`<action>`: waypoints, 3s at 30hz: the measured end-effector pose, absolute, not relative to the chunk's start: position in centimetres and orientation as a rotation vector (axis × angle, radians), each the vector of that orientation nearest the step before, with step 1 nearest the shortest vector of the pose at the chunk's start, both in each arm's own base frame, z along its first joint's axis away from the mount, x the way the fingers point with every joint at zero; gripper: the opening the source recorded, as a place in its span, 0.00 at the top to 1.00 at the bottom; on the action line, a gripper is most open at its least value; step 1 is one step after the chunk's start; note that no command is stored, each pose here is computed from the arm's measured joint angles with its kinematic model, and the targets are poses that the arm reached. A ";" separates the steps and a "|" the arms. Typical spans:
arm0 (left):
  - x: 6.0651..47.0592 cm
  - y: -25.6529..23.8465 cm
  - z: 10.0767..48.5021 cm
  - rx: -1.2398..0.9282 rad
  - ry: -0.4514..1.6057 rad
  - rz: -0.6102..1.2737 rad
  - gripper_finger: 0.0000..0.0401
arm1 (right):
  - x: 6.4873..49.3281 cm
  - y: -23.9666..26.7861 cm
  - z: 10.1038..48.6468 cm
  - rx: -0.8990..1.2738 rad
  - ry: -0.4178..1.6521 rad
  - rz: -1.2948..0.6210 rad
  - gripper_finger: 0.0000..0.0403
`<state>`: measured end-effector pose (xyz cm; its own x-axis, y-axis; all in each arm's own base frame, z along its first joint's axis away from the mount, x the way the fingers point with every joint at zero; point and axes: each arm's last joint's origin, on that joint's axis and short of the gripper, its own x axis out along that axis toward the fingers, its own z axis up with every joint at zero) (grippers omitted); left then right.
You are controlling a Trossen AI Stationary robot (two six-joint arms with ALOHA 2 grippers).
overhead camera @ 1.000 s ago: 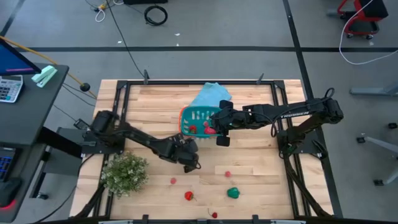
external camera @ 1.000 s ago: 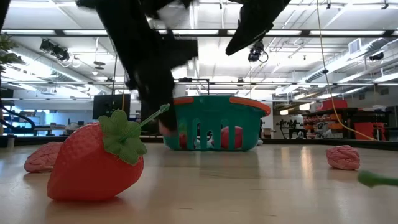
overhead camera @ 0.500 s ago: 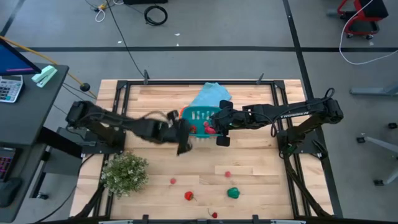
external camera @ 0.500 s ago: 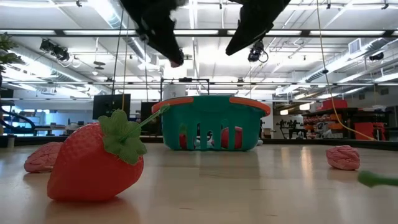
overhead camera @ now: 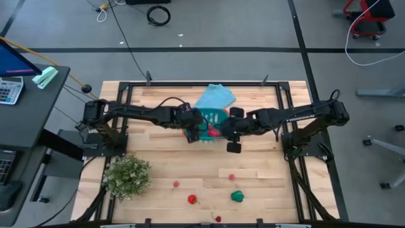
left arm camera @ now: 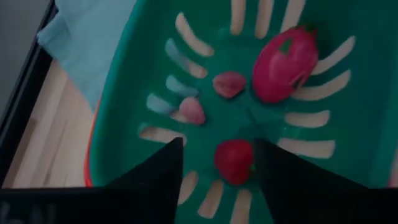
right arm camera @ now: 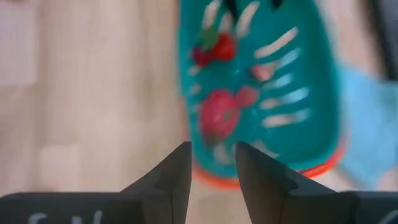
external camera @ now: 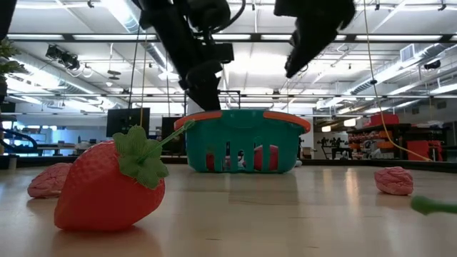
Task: Pick and placing Produce into tupperware
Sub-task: Put the pink peach into the bin
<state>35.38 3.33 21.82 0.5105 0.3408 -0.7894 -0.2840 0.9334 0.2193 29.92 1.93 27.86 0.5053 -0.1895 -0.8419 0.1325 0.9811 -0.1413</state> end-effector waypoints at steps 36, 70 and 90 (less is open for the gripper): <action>35.6 -4.3 31.3 0.187 0.923 0.166 0.52 | 23.1 15.0 15.8 0.228 0.890 0.028 0.57; 34.5 -7.2 30.8 -0.025 0.974 0.234 0.55 | 32.7 15.5 12.5 0.034 0.613 0.099 0.51; 33.5 -10.0 30.6 0.028 1.003 0.163 0.57 | 36.0 17.0 10.7 -0.042 0.863 -0.037 0.52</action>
